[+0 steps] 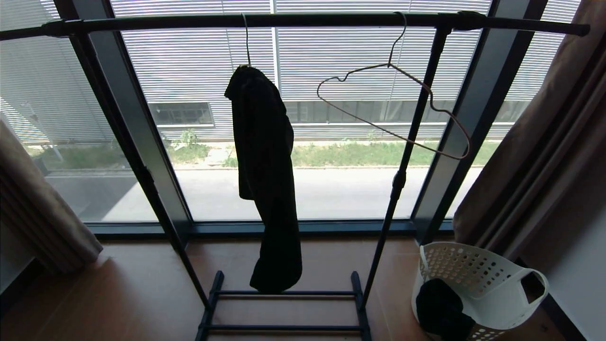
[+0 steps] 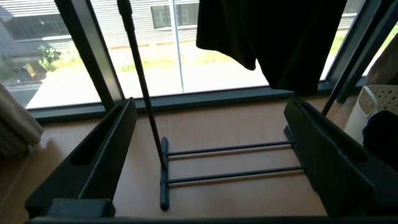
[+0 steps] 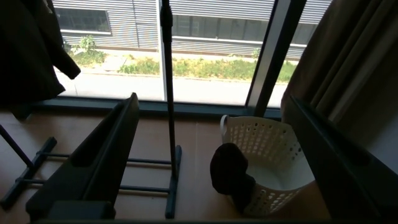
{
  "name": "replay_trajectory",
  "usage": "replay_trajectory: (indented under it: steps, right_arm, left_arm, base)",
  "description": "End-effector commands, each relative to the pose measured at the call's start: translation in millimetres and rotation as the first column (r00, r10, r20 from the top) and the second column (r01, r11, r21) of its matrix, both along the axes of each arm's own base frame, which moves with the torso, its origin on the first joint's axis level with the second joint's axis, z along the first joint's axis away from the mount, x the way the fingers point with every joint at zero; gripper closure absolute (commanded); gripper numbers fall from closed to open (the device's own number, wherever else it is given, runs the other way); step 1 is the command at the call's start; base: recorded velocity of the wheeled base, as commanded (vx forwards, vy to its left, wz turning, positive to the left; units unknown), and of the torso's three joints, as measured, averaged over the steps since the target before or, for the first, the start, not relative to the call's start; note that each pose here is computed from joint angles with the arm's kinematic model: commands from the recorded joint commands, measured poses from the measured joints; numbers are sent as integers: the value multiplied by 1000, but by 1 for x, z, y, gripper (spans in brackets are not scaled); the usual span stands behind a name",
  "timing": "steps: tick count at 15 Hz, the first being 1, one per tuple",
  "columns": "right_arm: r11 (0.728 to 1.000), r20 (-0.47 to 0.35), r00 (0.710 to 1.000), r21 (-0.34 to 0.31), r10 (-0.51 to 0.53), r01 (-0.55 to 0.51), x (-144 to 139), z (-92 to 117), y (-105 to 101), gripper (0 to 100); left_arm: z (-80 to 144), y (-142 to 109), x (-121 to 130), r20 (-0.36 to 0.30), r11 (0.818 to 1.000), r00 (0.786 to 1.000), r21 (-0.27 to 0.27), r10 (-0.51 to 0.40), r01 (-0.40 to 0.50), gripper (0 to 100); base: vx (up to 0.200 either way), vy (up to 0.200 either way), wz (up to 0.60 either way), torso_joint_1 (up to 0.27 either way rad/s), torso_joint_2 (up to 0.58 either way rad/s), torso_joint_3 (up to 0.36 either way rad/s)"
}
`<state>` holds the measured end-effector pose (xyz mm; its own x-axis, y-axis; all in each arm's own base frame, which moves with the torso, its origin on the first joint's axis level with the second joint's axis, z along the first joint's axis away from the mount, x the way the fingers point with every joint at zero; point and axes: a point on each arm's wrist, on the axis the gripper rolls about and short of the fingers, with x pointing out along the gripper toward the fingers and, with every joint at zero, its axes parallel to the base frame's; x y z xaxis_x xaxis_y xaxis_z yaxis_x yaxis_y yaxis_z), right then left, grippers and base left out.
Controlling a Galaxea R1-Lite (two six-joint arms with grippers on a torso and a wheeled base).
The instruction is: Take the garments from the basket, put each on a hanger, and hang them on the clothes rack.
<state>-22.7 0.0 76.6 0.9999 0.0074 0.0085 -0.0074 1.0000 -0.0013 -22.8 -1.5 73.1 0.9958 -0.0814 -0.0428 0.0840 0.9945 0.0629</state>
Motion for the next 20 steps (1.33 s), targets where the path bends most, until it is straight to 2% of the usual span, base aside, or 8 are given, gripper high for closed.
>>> replay_trajectory:
  steps: [1,11,15,20]
  right_arm:
    - [1000,1,1000,0,0,0,0,0,0,0]
    - [1000,2,1000,0,-1,1,0,0,0,0]
    - [1000,1,1000,1,-1,1,0,0,0,0]
    - [1000,1,1000,1,-1,1,0,0,0,0]
  left_arm:
    - [0,0,0,-2,1000,1000,0,0,0,0]
    - [0,0,0,-1,1000,1000,3,-1,1,0]
    - [0,0,0,-1,1000,1000,1,-1,1,0]
    - [0,0,0,-1,1000,1000,1,-1,1,0]
  base:
    - [0,0,0,-139,510,364]
    - [0,0,0,-88,456,365]
    - [0,0,0,-14,86,81]
    - [0,0,-600,1,8,9]
